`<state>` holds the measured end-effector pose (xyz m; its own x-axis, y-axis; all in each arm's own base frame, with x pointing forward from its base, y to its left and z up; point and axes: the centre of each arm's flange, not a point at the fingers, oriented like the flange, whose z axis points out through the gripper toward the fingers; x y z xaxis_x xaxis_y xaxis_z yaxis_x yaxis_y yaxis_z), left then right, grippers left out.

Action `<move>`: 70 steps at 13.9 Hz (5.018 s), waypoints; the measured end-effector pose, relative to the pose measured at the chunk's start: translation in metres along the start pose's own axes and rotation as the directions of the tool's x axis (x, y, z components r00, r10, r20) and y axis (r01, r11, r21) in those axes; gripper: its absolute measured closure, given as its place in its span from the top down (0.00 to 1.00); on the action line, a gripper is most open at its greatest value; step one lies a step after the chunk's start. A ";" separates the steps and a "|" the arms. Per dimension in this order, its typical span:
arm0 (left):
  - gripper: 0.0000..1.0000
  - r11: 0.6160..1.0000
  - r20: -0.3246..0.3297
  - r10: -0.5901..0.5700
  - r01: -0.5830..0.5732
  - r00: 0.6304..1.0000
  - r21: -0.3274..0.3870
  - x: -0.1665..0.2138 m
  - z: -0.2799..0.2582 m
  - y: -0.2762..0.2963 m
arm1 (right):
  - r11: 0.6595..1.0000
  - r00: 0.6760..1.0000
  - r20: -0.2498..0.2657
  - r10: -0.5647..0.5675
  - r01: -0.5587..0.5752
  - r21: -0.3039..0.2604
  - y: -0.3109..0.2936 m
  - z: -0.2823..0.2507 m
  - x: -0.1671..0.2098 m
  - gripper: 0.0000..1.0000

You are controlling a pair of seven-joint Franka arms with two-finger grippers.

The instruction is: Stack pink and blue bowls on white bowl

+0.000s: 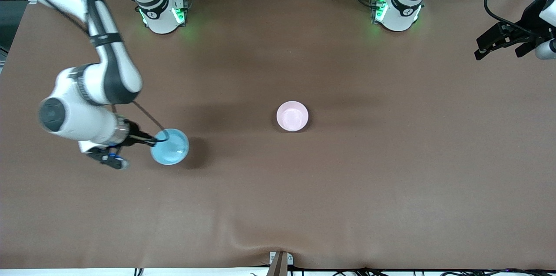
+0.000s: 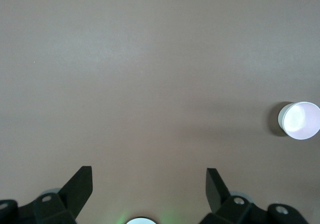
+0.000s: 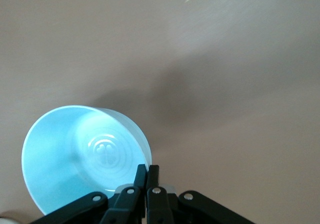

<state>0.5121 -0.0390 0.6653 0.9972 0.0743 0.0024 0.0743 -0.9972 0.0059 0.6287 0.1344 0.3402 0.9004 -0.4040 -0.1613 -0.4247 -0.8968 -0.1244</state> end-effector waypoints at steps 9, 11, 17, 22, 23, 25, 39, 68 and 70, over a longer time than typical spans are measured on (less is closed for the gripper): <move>1.00 1.000 0.000 -0.002 0.002 1.000 0.000 0.000 0.000 -0.001 | 0.974 0.982 -0.062 0.179 -0.168 0.153 -0.158 0.047 -0.122 0.02; 1.00 1.000 0.000 -0.002 0.002 1.000 0.000 0.000 0.000 -0.001 | 0.975 0.983 -0.053 0.174 -0.165 0.146 -0.177 0.061 -0.148 0.02; 1.00 1.000 -0.005 -0.001 0.001 1.000 -0.001 -0.002 -0.003 -0.001 | 0.988 0.992 -0.020 0.125 -0.123 0.093 -0.216 0.102 -0.226 0.02; 1.00 1.000 -0.009 -0.001 0.001 1.000 -0.001 -0.003 -0.005 -0.001 | 0.990 0.991 -0.027 0.129 -0.127 0.062 -0.229 0.136 -0.261 0.02; 1.00 1.000 -0.008 -0.001 0.001 1.000 -0.001 -0.003 -0.005 -0.001 | 0.990 0.991 -0.029 0.129 -0.127 0.061 -0.230 0.137 -0.263 0.02; 1.00 1.000 -0.007 -0.001 0.001 1.000 -0.001 -0.003 -0.005 -0.001 | 0.990 0.992 -0.030 0.126 -0.124 0.061 -0.231 0.139 -0.265 0.02; 1.00 1.000 -0.003 -0.004 0.004 1.000 0.000 -0.009 -0.010 -0.003 | 0.982 0.983 -0.043 0.177 -0.174 0.072 -0.246 0.124 -0.247 0.80; 1.00 1.000 0.011 0.009 -0.009 1.000 0.004 -0.029 -0.023 0.001 | 0.964 0.966 -0.087 -0.245 0.233 -0.128 0.100 -0.314 -0.048 1.00; 1.00 1.000 0.008 0.009 -0.009 1.000 0.004 -0.030 -0.025 0.001 | 0.959 0.958 -0.107 -0.265 0.251 -0.129 0.111 -0.318 -0.074 1.00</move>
<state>0.4821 -0.0419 0.6902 0.9978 0.0654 -0.0053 0.0654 -0.9979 0.0020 0.5451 0.0077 0.6502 0.9855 -0.1687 -0.0172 -0.1692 -0.9850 -0.0335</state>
